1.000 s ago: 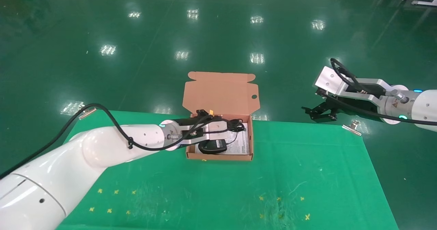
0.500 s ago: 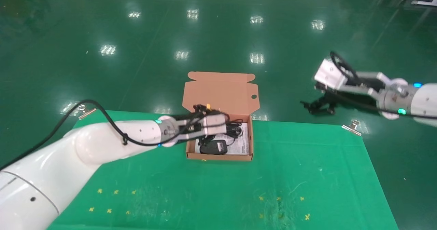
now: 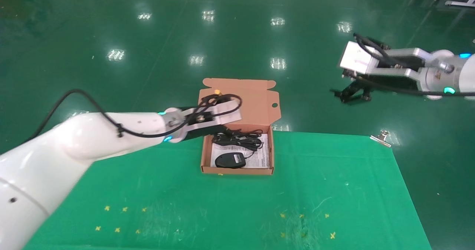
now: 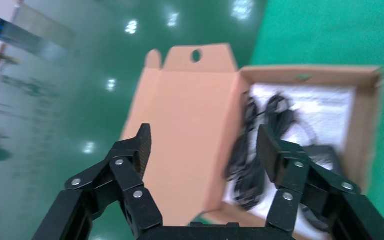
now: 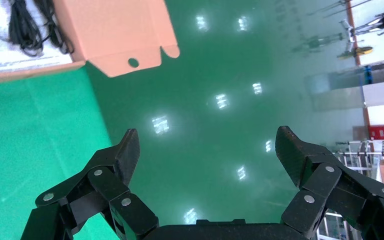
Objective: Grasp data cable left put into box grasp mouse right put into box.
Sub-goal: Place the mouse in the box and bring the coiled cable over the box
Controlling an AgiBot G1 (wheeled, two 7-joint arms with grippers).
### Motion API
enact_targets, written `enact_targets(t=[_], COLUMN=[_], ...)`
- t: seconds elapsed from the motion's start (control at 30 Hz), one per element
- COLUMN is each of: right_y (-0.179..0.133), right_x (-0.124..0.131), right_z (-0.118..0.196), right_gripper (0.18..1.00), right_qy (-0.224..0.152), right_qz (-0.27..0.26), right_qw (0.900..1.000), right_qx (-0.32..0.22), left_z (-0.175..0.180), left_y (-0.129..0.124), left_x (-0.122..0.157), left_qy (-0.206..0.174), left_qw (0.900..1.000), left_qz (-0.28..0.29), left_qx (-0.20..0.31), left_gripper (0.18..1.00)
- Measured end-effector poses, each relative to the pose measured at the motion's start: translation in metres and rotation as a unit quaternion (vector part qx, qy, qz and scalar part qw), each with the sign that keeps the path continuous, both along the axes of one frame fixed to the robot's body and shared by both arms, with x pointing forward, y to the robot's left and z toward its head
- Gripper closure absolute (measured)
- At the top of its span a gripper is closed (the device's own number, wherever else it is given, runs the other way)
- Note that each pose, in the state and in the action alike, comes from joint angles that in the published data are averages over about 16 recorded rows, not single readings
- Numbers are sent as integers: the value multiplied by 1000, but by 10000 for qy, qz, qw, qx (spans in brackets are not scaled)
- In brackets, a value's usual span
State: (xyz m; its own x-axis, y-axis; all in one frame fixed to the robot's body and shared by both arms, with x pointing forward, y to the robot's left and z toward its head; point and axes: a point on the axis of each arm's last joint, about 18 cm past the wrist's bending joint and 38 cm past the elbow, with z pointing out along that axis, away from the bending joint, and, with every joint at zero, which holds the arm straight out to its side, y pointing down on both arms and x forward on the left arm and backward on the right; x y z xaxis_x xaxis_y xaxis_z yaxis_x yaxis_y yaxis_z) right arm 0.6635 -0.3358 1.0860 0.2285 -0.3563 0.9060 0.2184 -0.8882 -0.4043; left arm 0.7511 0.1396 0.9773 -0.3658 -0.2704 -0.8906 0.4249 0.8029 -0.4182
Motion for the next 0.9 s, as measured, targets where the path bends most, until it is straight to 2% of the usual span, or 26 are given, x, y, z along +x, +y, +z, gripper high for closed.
enact_targets(t=[0.2, 0.4, 0.53, 0.77, 0.9], right_y=[8, 17, 23, 33, 35], right_x=[-6, -17, -27, -48, -55], right_z=[-18, -40, -53, -72, -76], right_gripper=[178, 178, 178, 178, 178], right_qy=[370, 824, 1105, 1535, 1637], right_qz=[308, 732, 1050, 1664, 1848], right_qw=[9984, 9912, 9831, 9630, 9561], right_qx=[313, 736, 1010, 1460, 1578], left_z=[-9, -18, -21, -21, -20], left_y=[14, 33, 45, 68, 75], left_x=[-11, -30, -44, -75, -85], left_qy=[400, 837, 1093, 1458, 1542], left_qw=[9980, 9906, 9828, 9655, 9600], left_qz=[-186, -463, -677, -1103, -1234], left_qx=[-445, -982, -1323, -1855, -1984], left_gripper=[403, 296, 241, 196, 186])
